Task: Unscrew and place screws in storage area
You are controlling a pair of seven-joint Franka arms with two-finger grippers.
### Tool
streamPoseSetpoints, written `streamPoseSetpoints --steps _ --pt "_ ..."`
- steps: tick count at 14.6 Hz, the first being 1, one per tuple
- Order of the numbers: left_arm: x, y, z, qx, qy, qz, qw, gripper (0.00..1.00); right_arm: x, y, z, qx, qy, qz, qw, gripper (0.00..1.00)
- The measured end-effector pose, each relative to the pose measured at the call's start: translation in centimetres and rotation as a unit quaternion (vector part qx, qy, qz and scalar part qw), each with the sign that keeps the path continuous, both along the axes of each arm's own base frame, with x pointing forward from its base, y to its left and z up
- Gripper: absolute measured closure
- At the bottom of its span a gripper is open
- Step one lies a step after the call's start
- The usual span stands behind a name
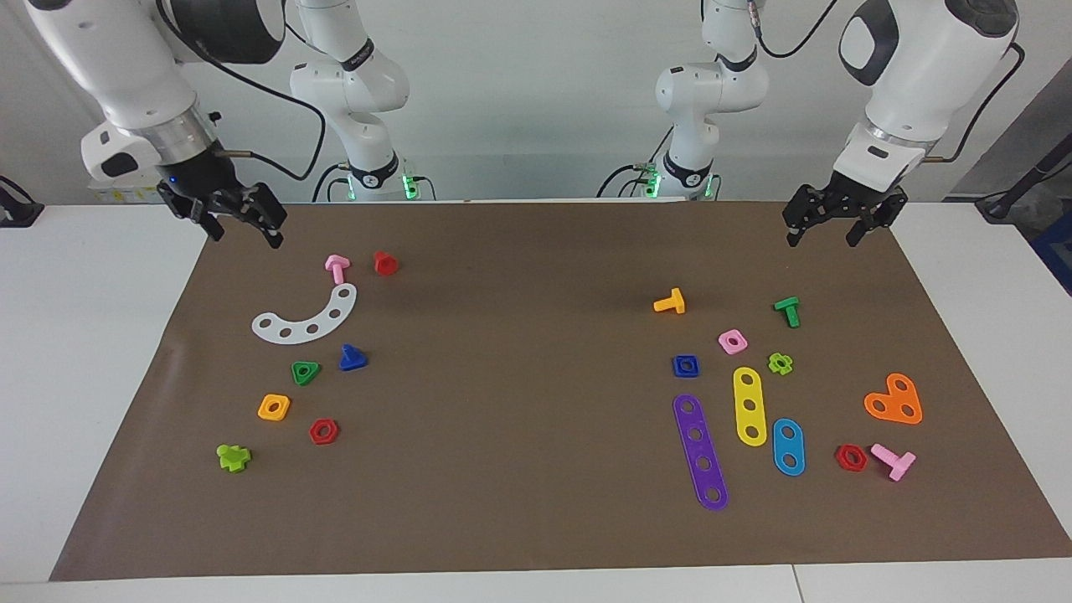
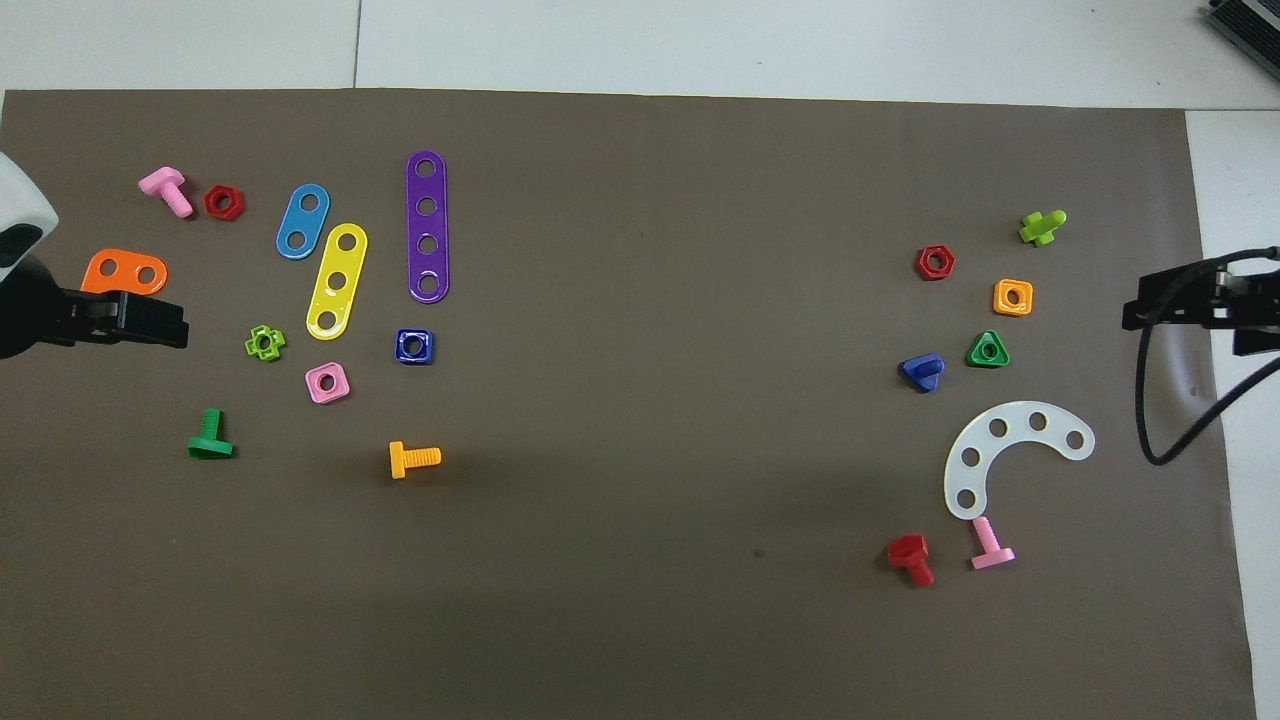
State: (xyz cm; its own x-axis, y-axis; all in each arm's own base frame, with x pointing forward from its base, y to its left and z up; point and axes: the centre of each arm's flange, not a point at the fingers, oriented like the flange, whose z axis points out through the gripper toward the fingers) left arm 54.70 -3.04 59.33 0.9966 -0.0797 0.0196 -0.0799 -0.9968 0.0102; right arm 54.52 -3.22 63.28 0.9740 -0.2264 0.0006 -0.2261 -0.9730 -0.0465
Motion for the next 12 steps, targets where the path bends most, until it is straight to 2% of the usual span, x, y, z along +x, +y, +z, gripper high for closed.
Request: streamPoseSetpoints --steps 4,12 --pt "0.9 0.0 -0.4 0.0 0.007 0.0 1.0 0.0 -0.1 0.8 -0.4 -0.01 0.004 0.009 1.0 0.0" --pt "0.9 0.0 -0.4 0.0 0.008 0.0 1.0 0.0 -0.1 1.3 -1.1 -0.032 0.005 0.018 0.999 0.0"
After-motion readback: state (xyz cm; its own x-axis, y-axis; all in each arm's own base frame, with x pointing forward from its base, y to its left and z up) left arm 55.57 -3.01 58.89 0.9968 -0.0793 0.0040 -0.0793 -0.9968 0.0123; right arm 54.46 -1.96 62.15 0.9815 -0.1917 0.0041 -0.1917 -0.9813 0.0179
